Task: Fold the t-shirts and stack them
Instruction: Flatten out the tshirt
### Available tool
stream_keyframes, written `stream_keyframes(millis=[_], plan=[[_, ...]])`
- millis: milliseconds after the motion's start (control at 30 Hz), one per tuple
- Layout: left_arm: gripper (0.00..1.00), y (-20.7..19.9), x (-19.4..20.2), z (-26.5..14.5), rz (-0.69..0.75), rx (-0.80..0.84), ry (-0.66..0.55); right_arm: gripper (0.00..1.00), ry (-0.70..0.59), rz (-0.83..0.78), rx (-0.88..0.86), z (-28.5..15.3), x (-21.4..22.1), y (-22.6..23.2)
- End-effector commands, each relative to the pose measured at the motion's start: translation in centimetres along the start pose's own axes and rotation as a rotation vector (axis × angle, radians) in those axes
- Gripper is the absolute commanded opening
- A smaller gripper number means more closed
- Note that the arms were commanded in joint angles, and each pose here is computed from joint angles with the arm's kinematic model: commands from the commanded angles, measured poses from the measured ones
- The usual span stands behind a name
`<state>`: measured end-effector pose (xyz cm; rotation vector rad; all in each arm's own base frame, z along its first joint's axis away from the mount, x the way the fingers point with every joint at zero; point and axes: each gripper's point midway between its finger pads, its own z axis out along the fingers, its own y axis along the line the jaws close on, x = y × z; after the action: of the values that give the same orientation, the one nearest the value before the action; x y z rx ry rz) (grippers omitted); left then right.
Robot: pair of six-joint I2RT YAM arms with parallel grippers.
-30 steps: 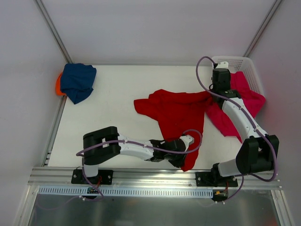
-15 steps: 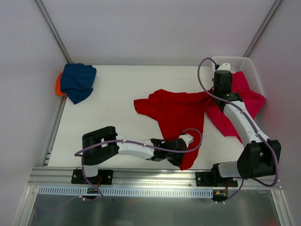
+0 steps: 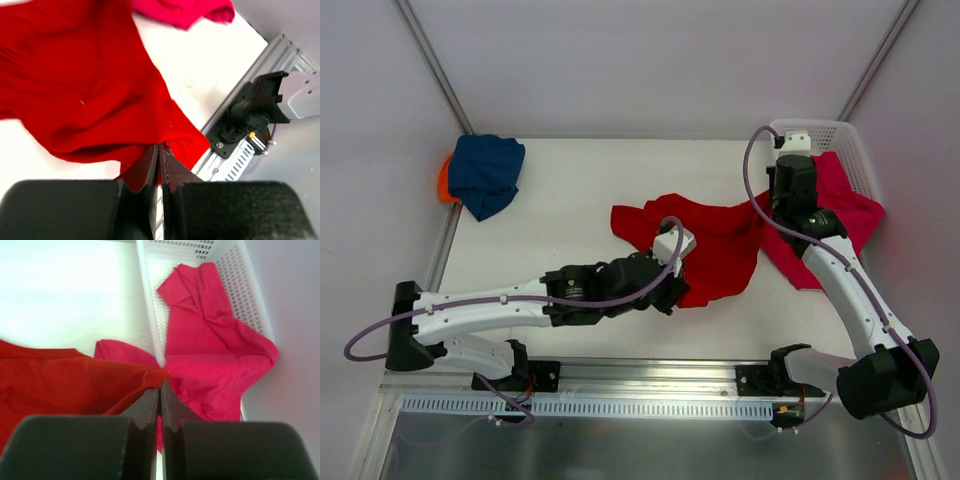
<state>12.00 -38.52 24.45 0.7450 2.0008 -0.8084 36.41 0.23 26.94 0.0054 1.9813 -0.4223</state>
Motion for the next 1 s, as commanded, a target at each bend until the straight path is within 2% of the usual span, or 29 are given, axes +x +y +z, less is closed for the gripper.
stream_keyframes(millis=[0, 300, 467, 533, 667, 700, 800, 867, 900, 967], plan=[[0.00, 3.0, -1.2, -2.6, 0.092, -0.120, -0.028, 0.00, -0.019, 0.021, -0.028, -1.3, -0.1, 0.7], [0.00, 7.5, -3.8, -7.9, 0.107, -0.274, -0.141, 0.00, -0.031, 0.015, -0.015, -2.3, 0.2, 0.3], [0.00, 12.5, -8.3, -14.6, 0.187, -0.478, -0.271, 0.01, -0.099, 0.029, 0.122, -4.5, -1.7, -3.8], [0.00, 14.3, -10.2, -18.0, 0.185, -0.550, -0.348, 0.00, -0.163, 0.091, 0.203, -6.6, -3.1, -6.5], [0.00, 16.7, -13.9, -25.8, 0.189, -0.645, -0.496, 0.01, -0.348, 0.257, 0.190, -10.9, -5.5, -9.4], [0.00, 17.0, -14.3, -27.0, 0.185, -0.658, -0.517, 0.01, -0.435, 0.308, 0.164, -12.9, -6.6, -10.3], [0.00, 17.9, -15.1, -30.4, 0.182, -0.671, -0.574, 0.01, -0.563, 0.346, 0.060, -15.6, -8.4, -10.2], [0.00, 17.5, -15.4, -31.7, 0.207, -0.613, -0.604, 0.01, -0.656, 0.374, -0.014, -18.1, -9.4, -10.4], [0.00, 17.3, -15.4, -32.1, 0.212, -0.587, -0.620, 0.00, -0.725, 0.354, -0.107, -19.4, -10.4, -9.3], [0.00, 17.5, -15.5, -34.1, 0.200, -0.550, -0.671, 0.00, -0.855, 0.374, -0.157, -22.4, -11.1, -9.9]])
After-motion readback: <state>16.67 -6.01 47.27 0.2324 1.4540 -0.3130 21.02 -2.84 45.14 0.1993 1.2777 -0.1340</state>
